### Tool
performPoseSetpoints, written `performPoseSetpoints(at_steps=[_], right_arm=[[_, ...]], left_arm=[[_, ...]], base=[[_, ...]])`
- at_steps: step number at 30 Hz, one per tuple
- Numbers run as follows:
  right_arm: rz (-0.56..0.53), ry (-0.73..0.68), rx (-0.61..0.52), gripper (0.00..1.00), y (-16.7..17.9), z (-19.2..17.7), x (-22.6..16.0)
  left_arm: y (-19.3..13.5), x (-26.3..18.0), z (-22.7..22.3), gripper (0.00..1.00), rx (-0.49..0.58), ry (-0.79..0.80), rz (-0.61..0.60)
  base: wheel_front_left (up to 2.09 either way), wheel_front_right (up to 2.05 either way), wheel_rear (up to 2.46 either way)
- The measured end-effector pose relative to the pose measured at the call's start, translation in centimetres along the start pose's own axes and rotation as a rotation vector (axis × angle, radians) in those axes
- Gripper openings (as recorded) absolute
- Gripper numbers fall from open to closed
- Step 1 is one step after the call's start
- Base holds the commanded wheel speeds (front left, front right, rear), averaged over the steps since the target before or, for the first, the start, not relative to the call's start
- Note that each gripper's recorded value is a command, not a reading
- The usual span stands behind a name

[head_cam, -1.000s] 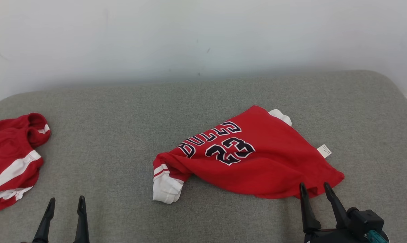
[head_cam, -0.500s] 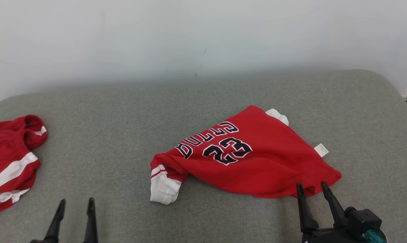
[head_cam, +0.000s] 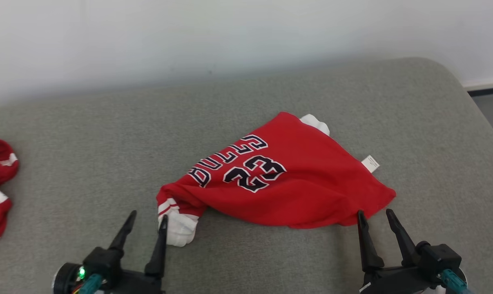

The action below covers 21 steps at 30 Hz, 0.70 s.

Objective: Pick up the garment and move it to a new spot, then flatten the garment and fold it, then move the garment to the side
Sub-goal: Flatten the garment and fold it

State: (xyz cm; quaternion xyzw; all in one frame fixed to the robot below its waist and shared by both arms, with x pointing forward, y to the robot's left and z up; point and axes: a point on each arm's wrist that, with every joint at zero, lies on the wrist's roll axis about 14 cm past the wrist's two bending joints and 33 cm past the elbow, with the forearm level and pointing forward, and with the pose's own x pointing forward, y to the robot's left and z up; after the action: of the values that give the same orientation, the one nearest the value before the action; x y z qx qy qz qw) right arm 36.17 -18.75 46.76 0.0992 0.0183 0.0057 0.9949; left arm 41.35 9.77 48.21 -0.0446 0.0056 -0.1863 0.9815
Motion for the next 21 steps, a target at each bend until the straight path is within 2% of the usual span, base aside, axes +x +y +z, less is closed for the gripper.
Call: performPoseSetpoints(at_steps=[5, 6, 7, 8, 13, 17, 21], right_arm=[[-0.041, 0.012, 0.002, 1.0, -1.3, -0.3, -0.2], [-0.048, 0.013, 0.002, 1.0, -1.5, -0.4, -0.2], [-0.056, 0.015, 0.001, 1.0, -1.8, -0.4, -0.3], [-0.064, 0.017, 0.002, 1.0, -2.0, -0.5, -0.3], [-0.091, 0.027, 0.005, 1.0, -2.9, -0.8, -0.5], [-0.07, 0.025, 0.008, 1.0, -2.2, -0.8, -0.2], [-0.035, 0.03, 0.014, 1.0, -1.1, -1.0, 0.1]], left_arm=[[-2.1, 1.5, -3.4, 1.0, -0.013, 0.107, -0.081], [-2.4, 1.7, -4.2, 0.95, -0.02, 0.133, -0.093], [-2.5, 1.8, -5.1, 0.36, -0.035, 0.16, -0.093], [-2.5, 1.9, -5.6, 0.0, -0.032, 0.174, -0.097], [-1.9, 2.5, -6.4, 0.0, -0.034, 0.199, -0.088], [0.6, 2.6, -4.1, 0.0, 0.007, 0.135, -0.025], [3.2, 2.1, -0.6, 0.0, 0.097, 0.043, 0.029]], base=[[0.0, 0.0, 0.0], [0.0, 0.0, 0.0], [0.0, 0.0, 0.0], [0.0, 0.0, 0.0], [0.0, 0.0, 0.0], [0.0, 0.0, 0.0], [0.0, 0.0, 0.0]])
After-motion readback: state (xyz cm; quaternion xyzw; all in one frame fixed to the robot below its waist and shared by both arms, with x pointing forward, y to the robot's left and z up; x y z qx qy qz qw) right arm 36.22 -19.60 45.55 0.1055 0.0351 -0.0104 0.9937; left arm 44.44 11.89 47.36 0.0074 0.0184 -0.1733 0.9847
